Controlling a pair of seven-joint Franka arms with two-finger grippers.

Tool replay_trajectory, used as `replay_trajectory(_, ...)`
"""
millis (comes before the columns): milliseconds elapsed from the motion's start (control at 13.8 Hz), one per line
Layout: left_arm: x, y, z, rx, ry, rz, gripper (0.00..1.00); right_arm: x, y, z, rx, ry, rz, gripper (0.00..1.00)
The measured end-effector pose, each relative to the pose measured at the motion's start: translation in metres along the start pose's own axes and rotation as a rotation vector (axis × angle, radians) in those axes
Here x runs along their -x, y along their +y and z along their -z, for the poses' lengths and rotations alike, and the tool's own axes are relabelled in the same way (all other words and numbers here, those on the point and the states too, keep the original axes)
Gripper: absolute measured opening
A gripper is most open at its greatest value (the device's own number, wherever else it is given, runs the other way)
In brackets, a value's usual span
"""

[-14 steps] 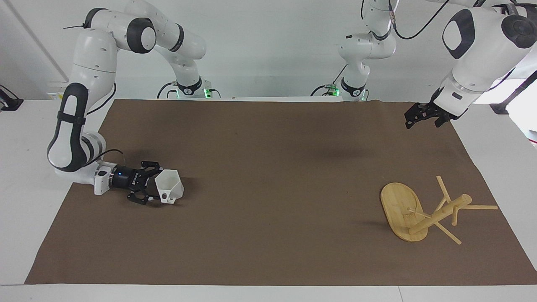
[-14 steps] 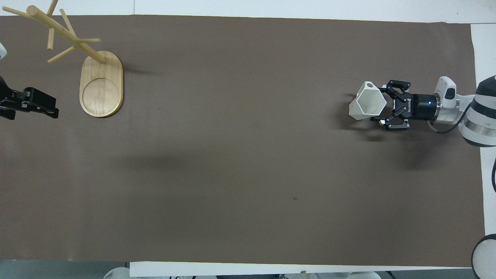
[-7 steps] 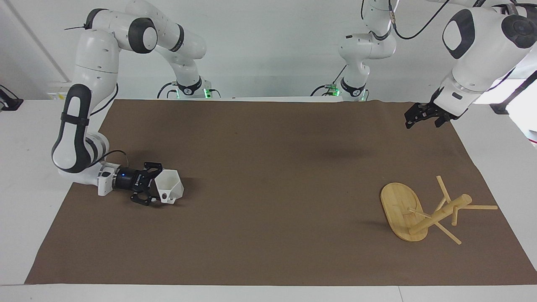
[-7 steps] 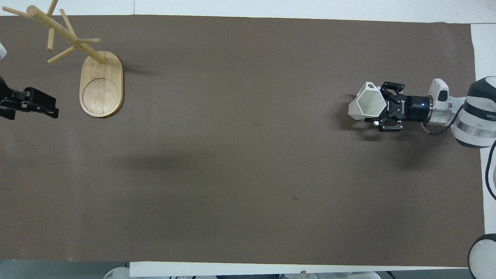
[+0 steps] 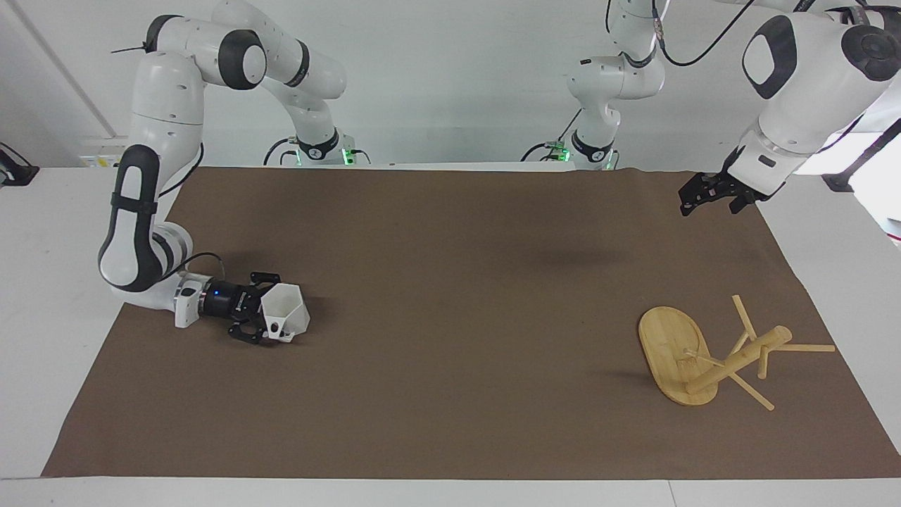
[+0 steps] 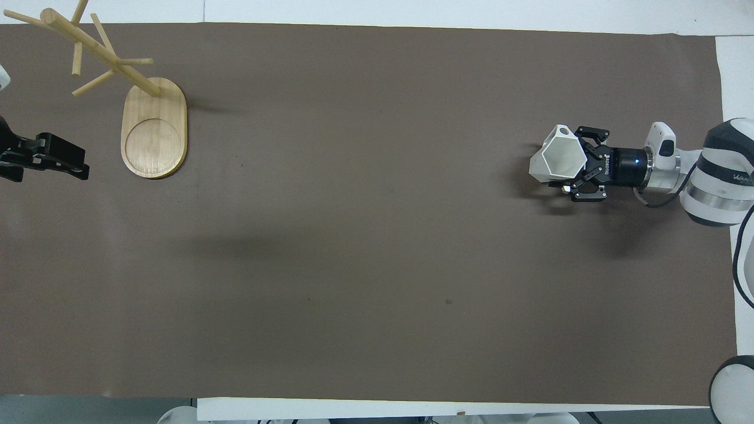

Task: Hang cup on rack
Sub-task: 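Lift the mug with the right gripper while the left gripper approaches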

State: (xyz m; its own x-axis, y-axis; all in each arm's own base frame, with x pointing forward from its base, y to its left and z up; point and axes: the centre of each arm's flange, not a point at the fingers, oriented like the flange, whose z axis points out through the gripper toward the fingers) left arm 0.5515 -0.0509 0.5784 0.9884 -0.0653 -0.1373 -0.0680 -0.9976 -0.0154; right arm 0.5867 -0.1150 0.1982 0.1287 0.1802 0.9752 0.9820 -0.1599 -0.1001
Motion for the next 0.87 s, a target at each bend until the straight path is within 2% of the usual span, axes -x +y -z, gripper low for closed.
replay_trajectory(72,0.0,0.0,0.0,0.0,0.0,0.0,1.0,0.0,-0.001,-0.002,-0.003,0.001,0.0,0.89)
replay_trajectory(144,0.0,0.0,0.0,0.0,0.0,0.0,1.0,0.0,-0.001,-0.005,-0.008,0.004,0.001,0.89)
replay_trajectory(217,0.0,0.0,0.0,0.0,0.0,0.0,1.0,0.0,-0.001,-0.008,-0.013,0.005,0.001,0.81)
replay_trajectory(506,0.0,0.0,0.0,0.0,0.0,0.0,1.0,-0.008,-0.001,-0.016,-0.025,0.005,0.01,0.8)
replay_trajectory(722,0.0,0.0,0.0,0.0,0.0,0.0,1.0,-0.048,0.002,-0.039,-0.056,0.008,0.0,0.8)
replay_trajectory(867,0.0,0.0,0.0,0.0,0.0,0.0,1.0,-0.081,0.006,-0.072,-0.059,0.017,-0.001,0.8)
